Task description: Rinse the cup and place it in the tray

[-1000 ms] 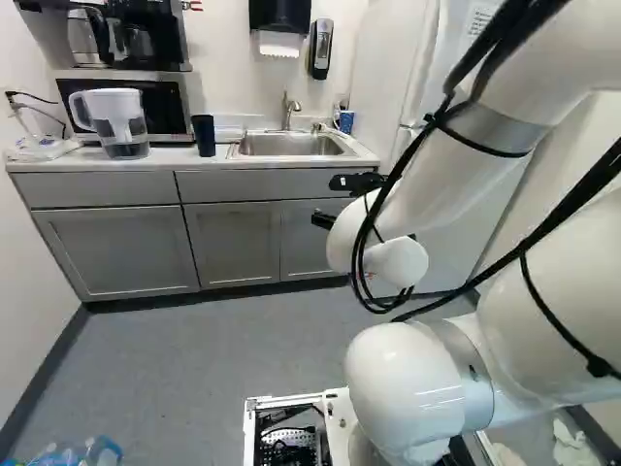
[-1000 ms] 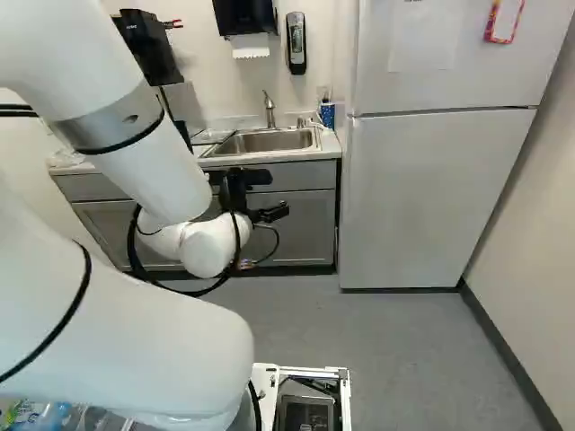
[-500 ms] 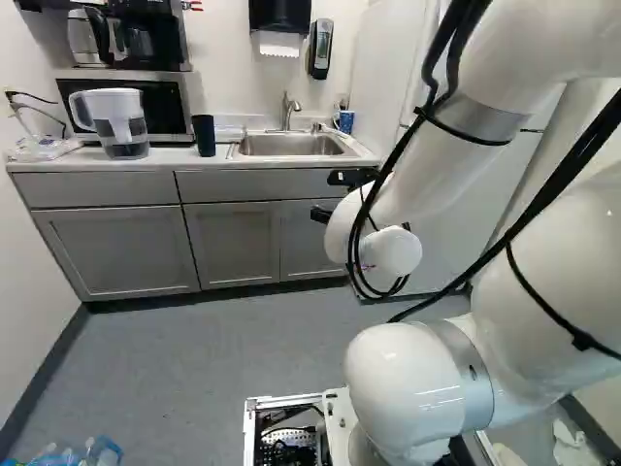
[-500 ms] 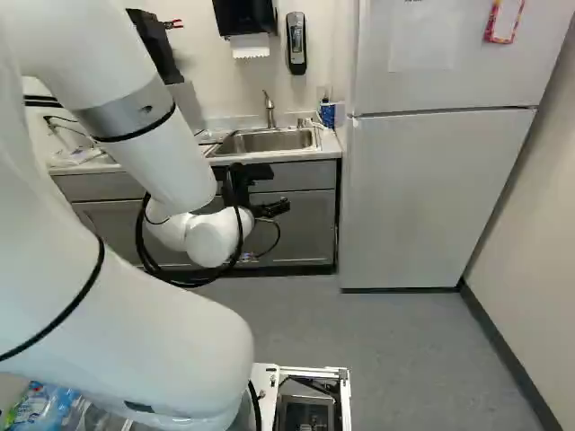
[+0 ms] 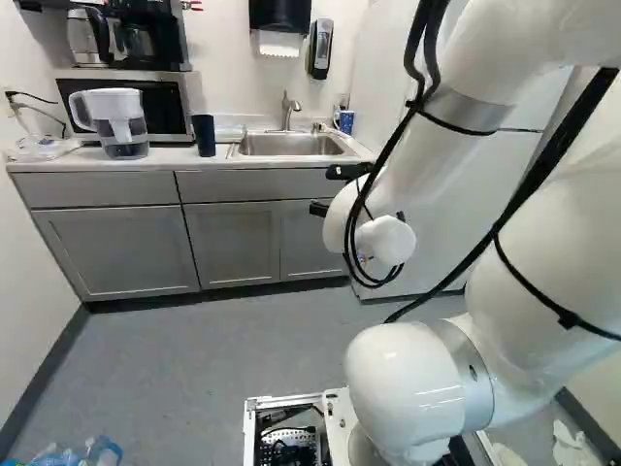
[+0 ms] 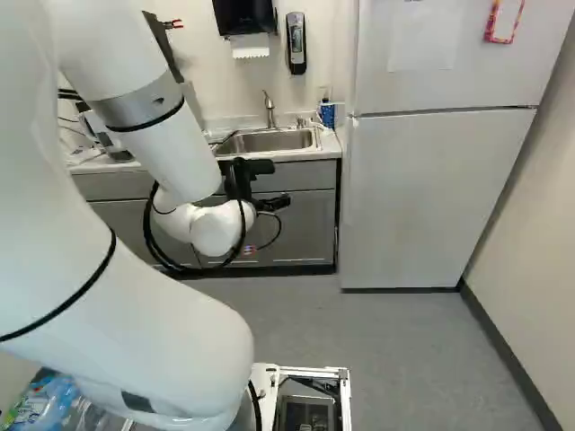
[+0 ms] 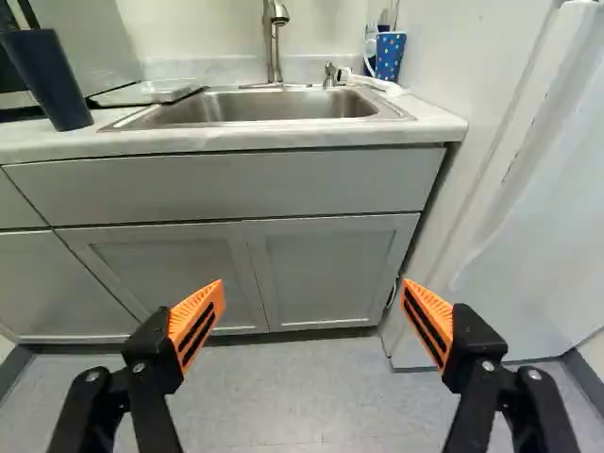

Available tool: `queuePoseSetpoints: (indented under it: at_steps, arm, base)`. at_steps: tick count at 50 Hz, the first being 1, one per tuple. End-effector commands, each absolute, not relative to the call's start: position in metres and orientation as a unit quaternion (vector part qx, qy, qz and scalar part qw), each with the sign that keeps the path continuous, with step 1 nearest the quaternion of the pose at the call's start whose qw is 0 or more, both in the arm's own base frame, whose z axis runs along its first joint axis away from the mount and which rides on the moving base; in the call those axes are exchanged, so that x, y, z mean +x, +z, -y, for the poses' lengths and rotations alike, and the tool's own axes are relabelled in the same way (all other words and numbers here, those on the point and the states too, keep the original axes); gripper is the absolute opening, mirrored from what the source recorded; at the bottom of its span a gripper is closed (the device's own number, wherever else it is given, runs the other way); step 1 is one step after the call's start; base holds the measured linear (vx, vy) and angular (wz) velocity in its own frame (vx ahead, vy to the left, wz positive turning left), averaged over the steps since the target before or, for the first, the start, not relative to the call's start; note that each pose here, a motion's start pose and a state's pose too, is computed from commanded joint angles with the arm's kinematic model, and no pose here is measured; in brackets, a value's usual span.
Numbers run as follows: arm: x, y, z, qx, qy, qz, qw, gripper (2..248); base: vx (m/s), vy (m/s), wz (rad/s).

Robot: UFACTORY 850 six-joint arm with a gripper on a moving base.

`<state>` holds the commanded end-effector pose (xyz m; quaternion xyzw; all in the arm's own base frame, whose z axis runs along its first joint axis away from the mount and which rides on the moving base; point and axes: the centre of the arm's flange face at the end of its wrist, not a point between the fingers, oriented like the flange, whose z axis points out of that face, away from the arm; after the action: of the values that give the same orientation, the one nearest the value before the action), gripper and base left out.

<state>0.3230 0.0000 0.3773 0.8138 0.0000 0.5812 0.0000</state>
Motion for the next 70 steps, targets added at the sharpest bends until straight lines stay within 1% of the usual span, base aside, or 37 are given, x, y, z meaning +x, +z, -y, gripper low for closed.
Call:
queuePoseSetpoints:
  at_steps: [70]
  arm:
    - [0.379, 0.444, -0.003, 0.775, 0.632, -0.003, -0.002, 247]
  base:
    - [0.000, 0.000, 0.000]
